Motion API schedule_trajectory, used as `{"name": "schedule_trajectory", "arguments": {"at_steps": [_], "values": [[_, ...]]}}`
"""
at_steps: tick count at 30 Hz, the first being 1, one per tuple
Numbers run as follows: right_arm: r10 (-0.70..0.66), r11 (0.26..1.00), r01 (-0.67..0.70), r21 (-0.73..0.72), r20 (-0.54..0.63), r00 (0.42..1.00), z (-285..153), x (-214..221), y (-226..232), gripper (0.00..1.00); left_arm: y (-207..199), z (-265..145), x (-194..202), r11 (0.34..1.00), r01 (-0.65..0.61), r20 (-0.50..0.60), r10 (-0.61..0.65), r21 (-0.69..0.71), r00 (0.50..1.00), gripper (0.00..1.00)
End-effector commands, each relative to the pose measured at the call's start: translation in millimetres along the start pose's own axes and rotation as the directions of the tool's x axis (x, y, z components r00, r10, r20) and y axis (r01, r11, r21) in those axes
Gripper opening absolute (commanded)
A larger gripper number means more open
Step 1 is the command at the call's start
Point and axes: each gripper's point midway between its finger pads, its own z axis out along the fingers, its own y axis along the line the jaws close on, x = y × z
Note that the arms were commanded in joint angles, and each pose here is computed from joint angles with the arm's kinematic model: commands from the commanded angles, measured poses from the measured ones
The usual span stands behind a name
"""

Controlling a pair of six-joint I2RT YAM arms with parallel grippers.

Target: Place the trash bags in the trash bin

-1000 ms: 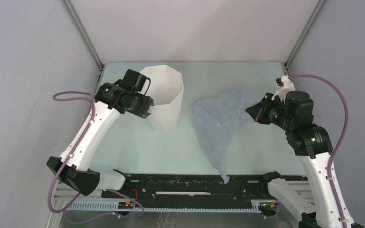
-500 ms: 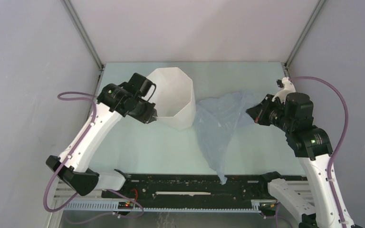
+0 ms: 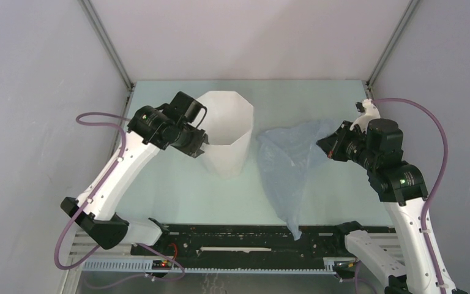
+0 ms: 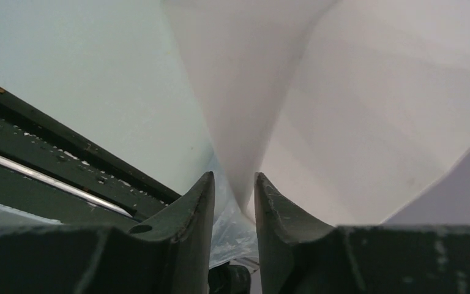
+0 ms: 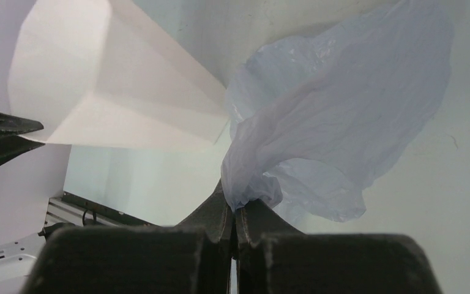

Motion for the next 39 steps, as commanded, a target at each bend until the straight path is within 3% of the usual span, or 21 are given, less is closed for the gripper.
{"name": "schedule_trajectory", "arguments": {"at_steps": [1,5,12,14,19,22,27,30,37,39], "values": [[0.0,1.0,0.0,-0.001,0.029,1.0,1,-7,0,0.0,-17,-9,-8,0.997,0.027,0.042,-0.03,0.079,0.999,0.43],[-0.003,1.0,0.003,-0.005,0.027,1.0,1,-7,1,0.0,-20,-18,-15,0.992,-0.003,0.07,-0.006,0.125,0.997,0.66],[-0.008,1.0,0.008,-0.002,0.018,1.0,3,-5,0,0.0,-13,-52,-33,0.948,-0.166,0.17,0.122,0.272,0.978,0.91],[-0.01,1.0,0.011,-0.005,0.013,1.0,4,-5,0,0.0,-11,-64,-37,0.903,-0.243,0.217,0.174,0.354,0.961,0.94],[-0.008,1.0,0.008,-0.006,0.0,1.0,5,-3,0,0.0,-6,-97,-45,0.746,-0.313,0.316,0.144,0.588,0.938,1.0],[0.005,1.0,-0.005,-0.008,-0.011,1.0,9,-2,1,0.0,-7,-112,-34,0.661,-0.402,0.348,0.221,0.634,0.911,1.0],[0.033,0.999,-0.033,-0.002,-0.013,0.999,18,-5,0,0.0,-14,-132,4,0.514,-0.591,0.437,0.399,0.622,0.806,0.99],[0.057,0.998,-0.057,0.027,0.003,0.998,25,-11,-4,0.0,-20,-133,44,0.42,-0.691,0.475,0.512,0.588,0.715,0.98],[0.141,0.977,-0.152,0.149,0.083,0.987,41,-31,-26,0.0,-32,-117,162,0.092,-0.834,0.47,0.79,0.544,0.393,1.0],[0.169,0.969,-0.183,0.167,0.094,0.981,43,-35,-31,0.0,-36,-111,181,0.031,-0.842,0.464,0.823,0.539,0.327,1.0]]}}
